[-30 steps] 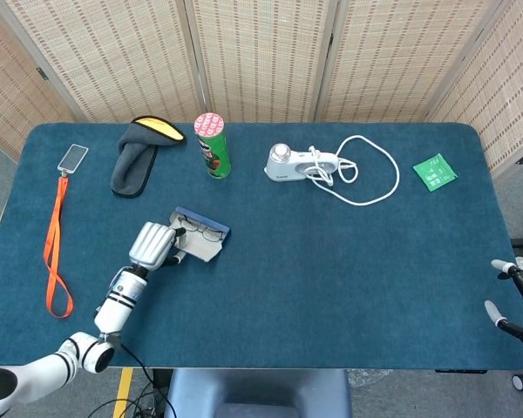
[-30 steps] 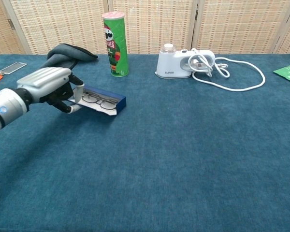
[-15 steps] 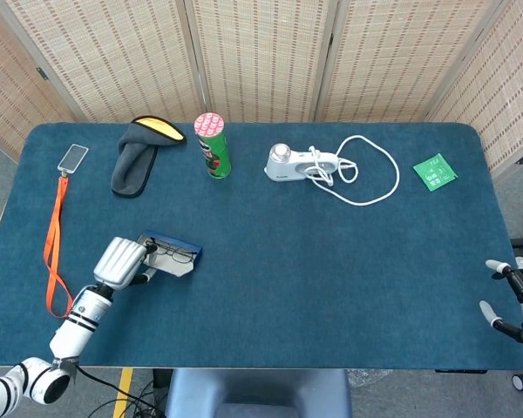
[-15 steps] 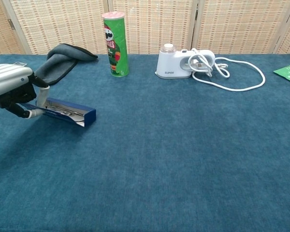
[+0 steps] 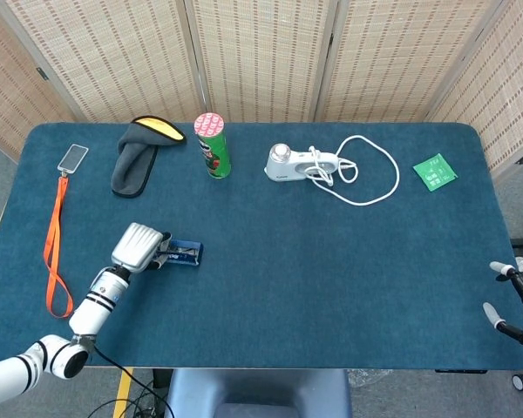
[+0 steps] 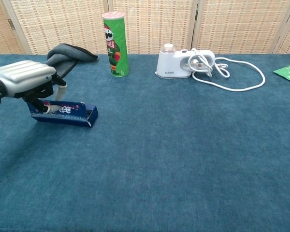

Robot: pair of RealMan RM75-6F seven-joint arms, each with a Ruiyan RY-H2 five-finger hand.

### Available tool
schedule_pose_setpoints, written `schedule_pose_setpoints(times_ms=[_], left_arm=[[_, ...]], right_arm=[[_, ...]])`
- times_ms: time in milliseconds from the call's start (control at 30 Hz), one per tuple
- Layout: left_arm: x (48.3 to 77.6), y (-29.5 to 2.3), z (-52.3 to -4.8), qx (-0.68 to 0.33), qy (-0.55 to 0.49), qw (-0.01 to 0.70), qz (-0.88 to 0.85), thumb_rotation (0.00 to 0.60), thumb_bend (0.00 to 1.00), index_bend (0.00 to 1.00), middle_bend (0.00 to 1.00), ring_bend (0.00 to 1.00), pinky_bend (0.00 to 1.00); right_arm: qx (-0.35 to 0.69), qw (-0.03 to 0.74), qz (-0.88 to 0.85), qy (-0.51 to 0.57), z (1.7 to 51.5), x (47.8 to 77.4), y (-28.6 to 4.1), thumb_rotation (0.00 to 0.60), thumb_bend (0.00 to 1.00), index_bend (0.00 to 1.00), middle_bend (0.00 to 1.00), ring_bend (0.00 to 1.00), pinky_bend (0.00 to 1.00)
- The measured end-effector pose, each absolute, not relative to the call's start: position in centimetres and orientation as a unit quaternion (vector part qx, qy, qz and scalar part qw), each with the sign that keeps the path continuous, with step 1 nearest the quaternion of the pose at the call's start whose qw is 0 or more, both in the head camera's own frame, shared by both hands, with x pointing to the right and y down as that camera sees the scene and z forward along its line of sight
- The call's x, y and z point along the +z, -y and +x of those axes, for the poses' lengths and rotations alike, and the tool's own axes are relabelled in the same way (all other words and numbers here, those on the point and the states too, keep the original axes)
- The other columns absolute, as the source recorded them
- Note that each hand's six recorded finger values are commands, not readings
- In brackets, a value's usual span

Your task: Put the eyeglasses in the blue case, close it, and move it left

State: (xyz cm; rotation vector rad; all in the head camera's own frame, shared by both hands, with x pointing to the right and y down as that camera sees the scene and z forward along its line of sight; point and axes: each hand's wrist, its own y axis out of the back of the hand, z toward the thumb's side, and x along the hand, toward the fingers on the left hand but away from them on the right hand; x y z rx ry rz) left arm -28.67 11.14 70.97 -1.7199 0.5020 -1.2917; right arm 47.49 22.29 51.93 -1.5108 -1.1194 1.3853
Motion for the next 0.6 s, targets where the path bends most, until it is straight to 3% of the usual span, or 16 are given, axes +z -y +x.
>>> schedule_pose_setpoints(times_ms=[600], left_arm=[[72.8,-7.5,-27.8,-0.556,-0.193,0.454,-0.668,0.6,0.39,0.6,0.98,0.89,0.94]], right_arm=[[0.553,0.387,-0.589,0.444,48.1,51.9,-22.6,0.6,0.27,0.25,0.41,0.37,0.26]])
